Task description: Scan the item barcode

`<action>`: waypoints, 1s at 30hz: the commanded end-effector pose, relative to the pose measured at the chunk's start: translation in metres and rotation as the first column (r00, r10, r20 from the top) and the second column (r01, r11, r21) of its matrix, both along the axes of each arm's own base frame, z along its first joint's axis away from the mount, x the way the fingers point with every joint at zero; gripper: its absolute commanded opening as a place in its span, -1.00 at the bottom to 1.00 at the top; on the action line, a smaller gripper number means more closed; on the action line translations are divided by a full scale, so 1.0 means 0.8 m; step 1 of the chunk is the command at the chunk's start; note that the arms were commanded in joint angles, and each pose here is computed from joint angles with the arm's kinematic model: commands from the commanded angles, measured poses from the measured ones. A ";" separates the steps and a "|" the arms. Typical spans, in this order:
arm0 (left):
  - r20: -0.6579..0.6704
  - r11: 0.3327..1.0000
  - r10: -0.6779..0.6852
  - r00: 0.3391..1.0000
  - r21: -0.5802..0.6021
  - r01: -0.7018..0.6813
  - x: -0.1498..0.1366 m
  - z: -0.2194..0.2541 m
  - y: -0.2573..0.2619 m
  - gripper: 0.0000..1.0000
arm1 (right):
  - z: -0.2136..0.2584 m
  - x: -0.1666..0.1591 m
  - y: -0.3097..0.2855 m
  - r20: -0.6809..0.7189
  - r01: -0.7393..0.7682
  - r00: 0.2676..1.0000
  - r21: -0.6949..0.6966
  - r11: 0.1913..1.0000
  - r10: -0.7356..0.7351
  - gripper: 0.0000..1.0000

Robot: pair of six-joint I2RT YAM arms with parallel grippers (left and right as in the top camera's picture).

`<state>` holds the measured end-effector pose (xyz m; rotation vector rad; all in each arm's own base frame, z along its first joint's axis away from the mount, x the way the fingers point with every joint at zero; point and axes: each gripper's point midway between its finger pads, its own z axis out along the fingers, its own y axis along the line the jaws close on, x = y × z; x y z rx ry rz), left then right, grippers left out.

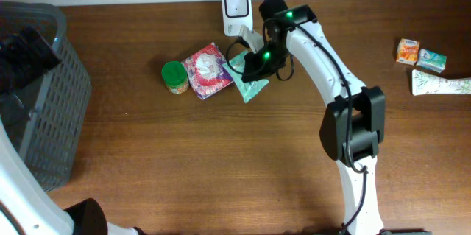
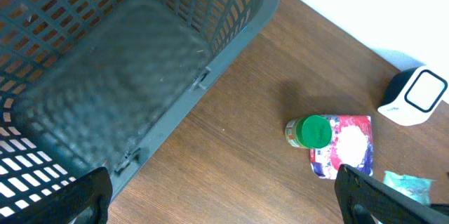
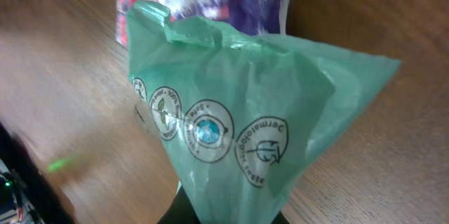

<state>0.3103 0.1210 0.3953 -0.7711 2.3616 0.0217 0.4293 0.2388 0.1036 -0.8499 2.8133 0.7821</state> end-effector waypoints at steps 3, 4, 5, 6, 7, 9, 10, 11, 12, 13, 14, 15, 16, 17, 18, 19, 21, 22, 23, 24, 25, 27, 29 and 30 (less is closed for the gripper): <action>0.008 1.000 0.010 1.000 -0.006 -0.010 -0.003 0.002 0.000 0.98 | 0.078 -0.010 0.028 0.145 -0.151 0.981 0.164 0.975 0.128 -0.92; 0.008 1.000 0.010 1.000 -0.006 -0.010 -0.003 0.002 0.000 0.98 | 0.081 -0.011 0.033 0.177 -0.201 0.970 0.186 0.962 0.169 -0.91; 0.008 1.000 0.010 1.000 -0.006 -0.010 -0.003 0.002 0.000 0.98 | 0.082 -0.007 0.034 0.204 -0.217 0.962 0.186 0.958 0.179 -0.91; 0.008 1.000 0.010 1.000 -0.006 -0.010 -0.003 0.002 0.000 0.98 | 0.083 -0.004 0.035 0.217 -0.220 0.960 0.187 0.957 0.178 -0.91; 0.008 1.000 0.010 1.000 -0.006 -0.010 -0.003 0.002 0.000 0.98 | 0.084 -0.002 0.036 0.244 -0.245 0.950 0.184 0.952 0.197 -0.92; 0.008 1.000 0.010 1.000 -0.006 -0.010 -0.003 0.002 0.000 0.98 | 0.085 -0.002 0.039 0.282 -0.292 0.930 0.175 0.940 0.236 -0.91; 0.008 1.000 0.010 1.000 -0.006 -0.010 -0.003 0.002 0.000 0.98 | 0.085 -0.004 0.043 0.301 -0.320 0.917 0.170 0.932 0.260 -0.90; 0.008 1.000 0.010 1.000 -0.006 -0.010 -0.003 0.002 0.000 0.98 | 0.084 -0.003 0.043 0.304 -0.320 0.916 0.166 0.933 0.261 -0.90; 0.008 1.000 0.010 1.000 -0.006 -0.010 -0.003 0.002 0.000 0.98 | 0.085 -0.002 0.043 0.307 -0.321 0.915 0.166 0.932 0.261 -0.90; 0.008 1.000 0.010 1.000 -0.006 -0.010 -0.003 0.002 0.000 0.98 | 0.083 0.000 0.041 0.310 -0.319 0.914 0.155 0.935 0.260 -0.90; 0.008 1.000 0.010 1.000 -0.006 -0.010 -0.003 0.002 0.000 0.98 | 0.083 0.000 0.041 0.316 -0.324 0.911 0.152 0.934 0.265 -0.90; 0.008 1.000 0.010 1.000 -0.006 -0.010 -0.003 0.002 0.000 0.98 | 0.081 0.002 0.039 0.317 -0.321 0.911 0.139 0.937 0.265 -0.90; 0.008 1.000 0.010 1.000 -0.006 -0.010 -0.003 0.002 0.000 0.98 | 0.079 0.004 0.036 0.318 -0.316 0.910 0.120 0.941 0.265 -0.90; 0.008 1.000 0.010 1.000 -0.006 -0.010 -0.003 0.002 0.000 0.98 | 0.077 0.004 0.034 0.311 -0.308 0.913 0.108 0.945 0.262 -0.90; 0.008 1.000 0.010 1.000 -0.006 -0.010 -0.003 0.002 0.000 0.98 | 0.076 0.002 0.033 0.299 -0.299 0.919 0.106 0.948 0.257 -0.90; 0.008 1.000 0.010 1.000 -0.006 -0.010 -0.003 0.002 0.000 0.98 | 0.073 0.000 0.030 0.262 -0.258 0.939 0.103 0.961 0.224 -0.90; 0.008 1.000 0.010 1.000 -0.006 -0.010 -0.003 0.002 0.000 0.98 | 0.042 -0.006 -0.018 0.084 0.014 0.996 -0.110 0.994 -0.005 -0.92; 0.008 1.000 0.010 1.000 -0.006 -0.010 -0.003 0.002 0.000 0.98 | 0.025 -0.009 -0.047 0.054 0.114 0.993 -0.243 0.963 -0.104 -0.92; 0.008 1.000 0.010 1.000 -0.006 -0.010 -0.003 0.002 0.000 0.98 | 0.005 -0.012 -0.077 0.048 0.222 0.974 -0.375 0.900 -0.220 -0.91; 0.008 1.000 0.010 1.000 -0.006 -0.010 -0.003 0.002 0.000 0.98 | -0.009 -0.011 -0.115 0.104 0.362 0.927 -0.510 0.780 -0.361 -0.92; 0.008 1.000 0.010 1.000 -0.006 -0.010 -0.003 0.002 0.000 0.98 | -0.014 -0.009 -0.140 0.168 0.435 0.891 -0.582 0.687 -0.421 -0.92; 0.008 1.000 0.010 1.000 -0.006 -0.010 -0.003 0.002 0.000 0.98 | -0.014 -0.006 -0.194 0.350 0.581 0.793 -0.680 0.448 -0.498 -0.92; 0.008 1.000 0.010 1.000 -0.006 -0.010 -0.003 0.002 0.000 0.98 | -0.025 -0.009 -0.225 0.443 0.617 0.758 -0.725 0.307 -0.479 -0.92; 0.008 1.000 0.010 1.000 -0.006 -0.010 -0.003 0.002 0.000 0.98 | -0.033 -0.010 -0.232 0.457 0.614 0.759 -0.740 0.275 -0.465 -0.92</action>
